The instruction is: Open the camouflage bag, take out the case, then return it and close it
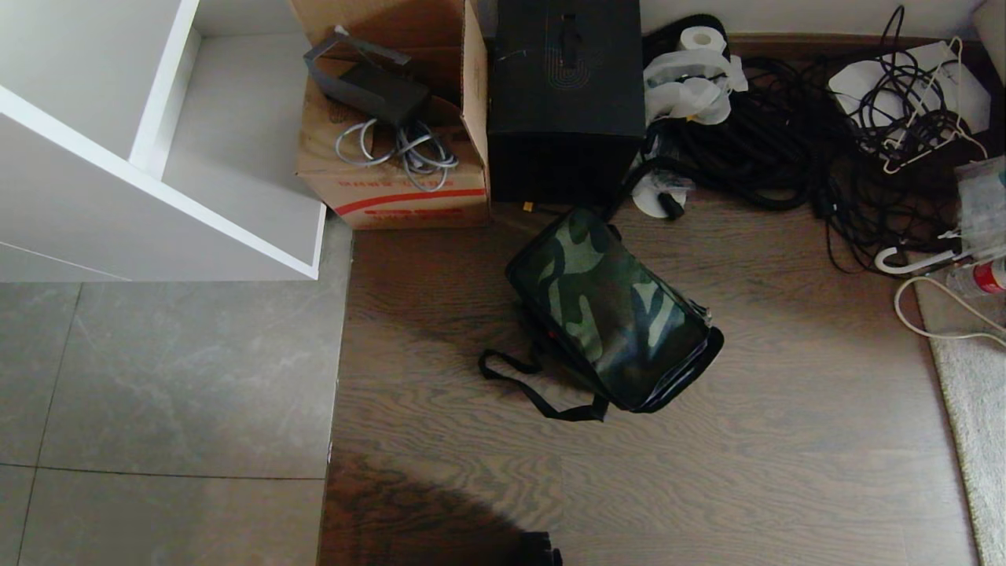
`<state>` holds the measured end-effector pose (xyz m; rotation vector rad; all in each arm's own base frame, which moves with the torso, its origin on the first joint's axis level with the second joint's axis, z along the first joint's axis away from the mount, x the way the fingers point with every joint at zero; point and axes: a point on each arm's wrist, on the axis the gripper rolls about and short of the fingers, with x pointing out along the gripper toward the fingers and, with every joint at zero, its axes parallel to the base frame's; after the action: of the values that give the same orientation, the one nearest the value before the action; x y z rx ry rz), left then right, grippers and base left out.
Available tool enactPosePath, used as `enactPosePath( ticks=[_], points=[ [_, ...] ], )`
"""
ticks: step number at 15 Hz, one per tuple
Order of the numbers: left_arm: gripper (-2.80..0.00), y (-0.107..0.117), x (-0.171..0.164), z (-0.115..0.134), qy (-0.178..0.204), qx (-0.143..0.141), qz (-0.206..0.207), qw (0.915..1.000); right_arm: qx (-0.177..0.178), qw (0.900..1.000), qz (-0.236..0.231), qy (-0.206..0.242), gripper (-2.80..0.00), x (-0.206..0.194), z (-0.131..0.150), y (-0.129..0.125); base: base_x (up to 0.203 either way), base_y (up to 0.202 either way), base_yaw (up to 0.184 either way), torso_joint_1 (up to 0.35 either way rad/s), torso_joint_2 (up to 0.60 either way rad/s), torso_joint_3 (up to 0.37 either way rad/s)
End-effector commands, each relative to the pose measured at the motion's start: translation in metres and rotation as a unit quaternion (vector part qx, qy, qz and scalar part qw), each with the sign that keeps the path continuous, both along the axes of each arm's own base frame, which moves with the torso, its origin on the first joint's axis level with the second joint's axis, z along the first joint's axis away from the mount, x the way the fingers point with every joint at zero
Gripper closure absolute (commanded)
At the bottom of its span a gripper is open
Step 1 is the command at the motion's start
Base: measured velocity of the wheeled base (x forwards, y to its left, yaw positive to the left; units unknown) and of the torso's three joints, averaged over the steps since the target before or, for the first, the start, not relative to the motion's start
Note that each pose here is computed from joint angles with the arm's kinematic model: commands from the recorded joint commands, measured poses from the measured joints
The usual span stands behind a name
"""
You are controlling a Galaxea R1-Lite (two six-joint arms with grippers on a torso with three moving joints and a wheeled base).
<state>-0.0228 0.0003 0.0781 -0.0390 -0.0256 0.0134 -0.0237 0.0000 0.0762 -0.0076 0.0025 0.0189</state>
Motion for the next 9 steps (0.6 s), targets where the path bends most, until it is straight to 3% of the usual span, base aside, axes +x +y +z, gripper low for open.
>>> enactPosePath(
  ticks=[1, 9],
  points=[
    [0.0, 0.0, 0.0007, -0.0025, 0.004, -0.001, 0.0, 1.0, 0.0, 1.0, 0.001, 0.003, 0.0, 0.0004, 0.0, 0.0, 0.0, 0.0, 0.0, 0.0, 0.0, 0.0],
    [0.0, 0.0, 0.0007, -0.0025, 0.004, -0.002, 0.001, 1.0, 0.0, 1.0, 0.001, 0.003, 0.0, 0.0004, 0.0, 0.0, 0.0, 0.0, 0.0, 0.0, 0.0, 0.0]
  ],
)
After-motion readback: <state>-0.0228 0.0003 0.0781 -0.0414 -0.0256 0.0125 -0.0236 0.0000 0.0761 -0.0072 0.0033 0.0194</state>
